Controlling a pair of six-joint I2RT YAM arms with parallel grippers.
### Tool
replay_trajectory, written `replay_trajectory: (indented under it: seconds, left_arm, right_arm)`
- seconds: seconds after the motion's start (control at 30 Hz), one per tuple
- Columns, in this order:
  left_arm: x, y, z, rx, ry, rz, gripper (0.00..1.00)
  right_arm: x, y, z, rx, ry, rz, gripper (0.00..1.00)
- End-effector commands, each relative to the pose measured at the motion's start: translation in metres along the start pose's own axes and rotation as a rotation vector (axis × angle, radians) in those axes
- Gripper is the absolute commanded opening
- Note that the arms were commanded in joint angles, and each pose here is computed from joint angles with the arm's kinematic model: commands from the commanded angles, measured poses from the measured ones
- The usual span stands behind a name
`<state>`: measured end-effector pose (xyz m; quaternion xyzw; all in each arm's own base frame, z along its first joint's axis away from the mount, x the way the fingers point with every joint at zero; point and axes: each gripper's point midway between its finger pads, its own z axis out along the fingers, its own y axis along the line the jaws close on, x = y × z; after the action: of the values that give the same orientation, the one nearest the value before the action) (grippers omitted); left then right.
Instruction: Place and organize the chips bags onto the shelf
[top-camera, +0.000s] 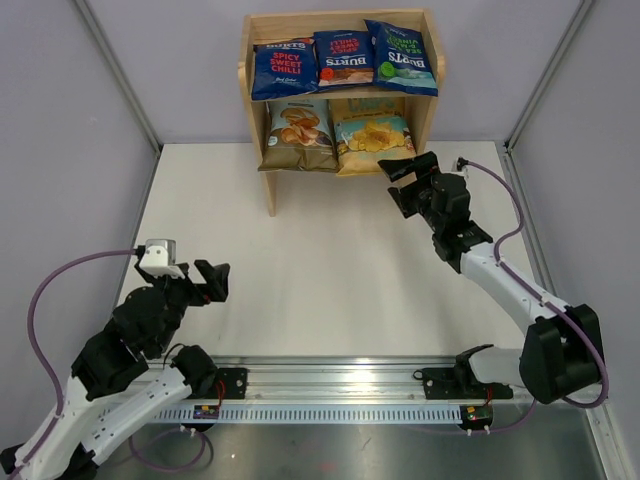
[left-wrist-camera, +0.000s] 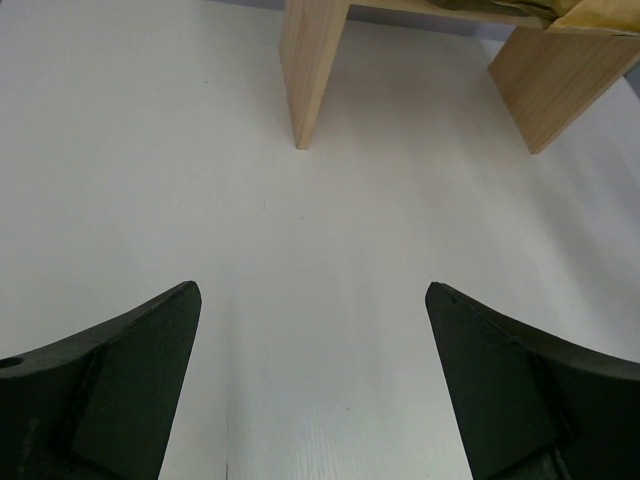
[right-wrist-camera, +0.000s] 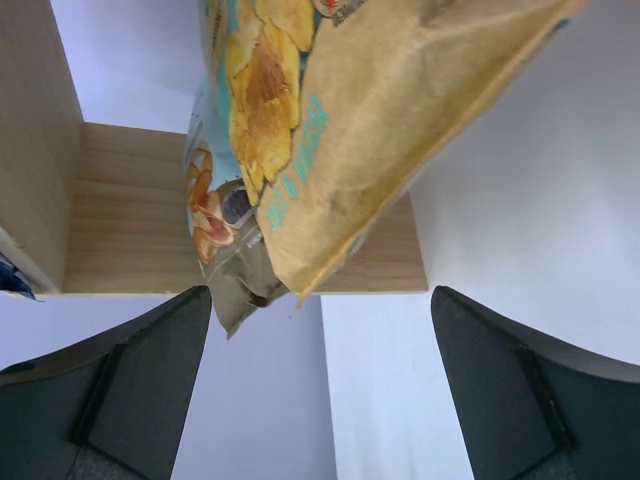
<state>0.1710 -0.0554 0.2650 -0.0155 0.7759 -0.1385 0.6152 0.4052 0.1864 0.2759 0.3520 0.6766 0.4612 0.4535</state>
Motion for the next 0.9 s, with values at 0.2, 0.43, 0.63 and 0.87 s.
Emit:
replay_trajectory:
  seconds: [0.2, 0.43, 0.63, 0.87]
  left_arm:
    - [-0.007, 0.011, 0.024, -0.112, 0.035, 0.017, 0.99]
    - [0.000, 0.018, 0.035, -0.139, 0.074, 0.031, 0.99]
    - [0.006, 0.012, 0.041, -0.099, 0.101, 0.041, 0.99]
    - [0.013, 0.014, 0.044, -0.110, 0.132, 0.049, 0.99]
  right_arm:
    - [-0.027, 0.000, -0.070, 0.008, -0.048, -0.378, 0.99]
    - [-0.040, -0.022, -0.127, 0.107, -0.023, -0.754, 1.00]
    - [-0.047, -0.059, -0.169, 0.257, 0.000, -0.856, 0.99]
    - [-0.053, -0.066, -0.212, 0.298, -0.002, -0.907, 0.99]
